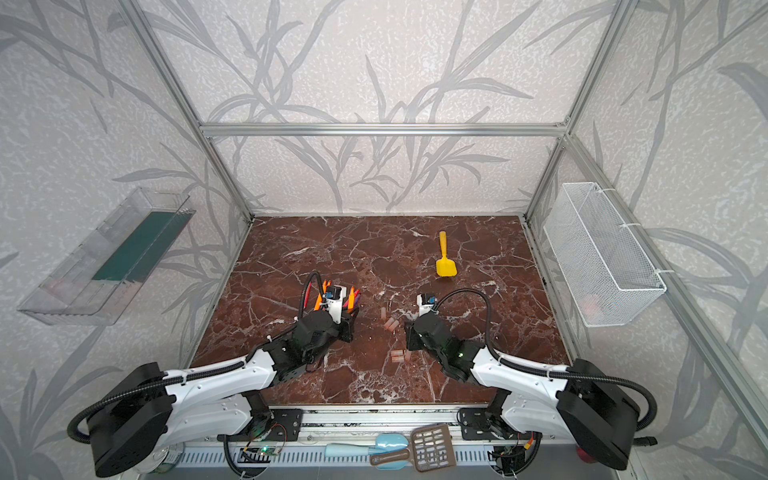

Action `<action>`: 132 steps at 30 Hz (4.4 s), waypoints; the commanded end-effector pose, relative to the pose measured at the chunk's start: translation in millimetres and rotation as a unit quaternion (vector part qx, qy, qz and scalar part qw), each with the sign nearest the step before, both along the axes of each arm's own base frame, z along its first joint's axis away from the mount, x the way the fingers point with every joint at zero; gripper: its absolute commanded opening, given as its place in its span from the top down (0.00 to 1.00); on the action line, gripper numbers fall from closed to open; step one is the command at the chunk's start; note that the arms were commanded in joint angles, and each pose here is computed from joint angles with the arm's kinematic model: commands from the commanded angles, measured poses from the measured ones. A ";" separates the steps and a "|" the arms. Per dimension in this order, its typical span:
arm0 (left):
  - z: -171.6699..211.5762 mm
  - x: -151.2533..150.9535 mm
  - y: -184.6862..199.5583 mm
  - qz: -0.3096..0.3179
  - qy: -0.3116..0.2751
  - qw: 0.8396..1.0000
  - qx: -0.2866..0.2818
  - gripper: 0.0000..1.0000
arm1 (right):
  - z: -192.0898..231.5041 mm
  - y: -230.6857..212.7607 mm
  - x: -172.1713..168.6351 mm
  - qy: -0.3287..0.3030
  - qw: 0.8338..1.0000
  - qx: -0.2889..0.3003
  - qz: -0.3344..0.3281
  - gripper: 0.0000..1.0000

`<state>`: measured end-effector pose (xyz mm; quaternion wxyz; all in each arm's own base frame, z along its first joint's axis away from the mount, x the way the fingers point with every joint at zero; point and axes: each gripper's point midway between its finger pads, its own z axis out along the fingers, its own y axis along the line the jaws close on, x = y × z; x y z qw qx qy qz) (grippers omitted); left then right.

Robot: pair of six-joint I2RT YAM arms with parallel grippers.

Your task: Insert the pens into the pen caps

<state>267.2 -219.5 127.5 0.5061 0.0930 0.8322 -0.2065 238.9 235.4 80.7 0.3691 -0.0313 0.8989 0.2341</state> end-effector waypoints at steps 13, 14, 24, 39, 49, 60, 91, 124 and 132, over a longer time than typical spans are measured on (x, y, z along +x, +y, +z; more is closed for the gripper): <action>4.6 -5.3 14.1 0.015 -0.009 1.000 -0.010 1.00 | -43.0 39.4 17.3 0.070 0.996 -0.057 0.022 0.77; 4.4 -5.4 14.2 0.015 -0.009 1.000 -0.010 1.00 | -44.4 39.9 17.7 0.072 0.996 -0.057 0.023 0.76; 5.9 -6.7 16.7 0.017 -0.012 1.000 -0.011 1.00 | -54.5 45.1 24.4 0.079 0.993 -0.082 0.023 0.77; 4.2 -5.8 15.5 0.016 -0.011 1.000 -0.009 1.00 | -45.0 50.0 31.8 0.060 0.996 -0.068 0.018 0.61; 5.4 -6.8 15.9 0.014 -0.011 1.000 -0.010 1.00 | -53.5 49.1 39.6 0.063 0.994 -0.089 0.002 0.60; 4.6 -7.5 15.6 0.013 -0.010 1.000 -0.009 1.00 | -58.0 43.7 39.3 0.066 0.993 -0.103 -0.005 0.58; 5.8 -7.9 17.0 0.013 -0.014 1.000 -0.010 1.00 | -72.1 27.2 47.3 0.089 0.972 -0.215 -0.019 0.75; -11.8 -26.1 -26.5 -0.104 0.023 0.993 -0.043 1.00 | 46.7 -7.1 42.6 -0.078 0.993 -0.023 -0.081 0.99; -26.0 -24.2 -74.9 -0.185 0.056 0.979 -0.061 1.00 | 92.3 -21.2 32.9 -0.139 0.986 0.046 -0.074 1.00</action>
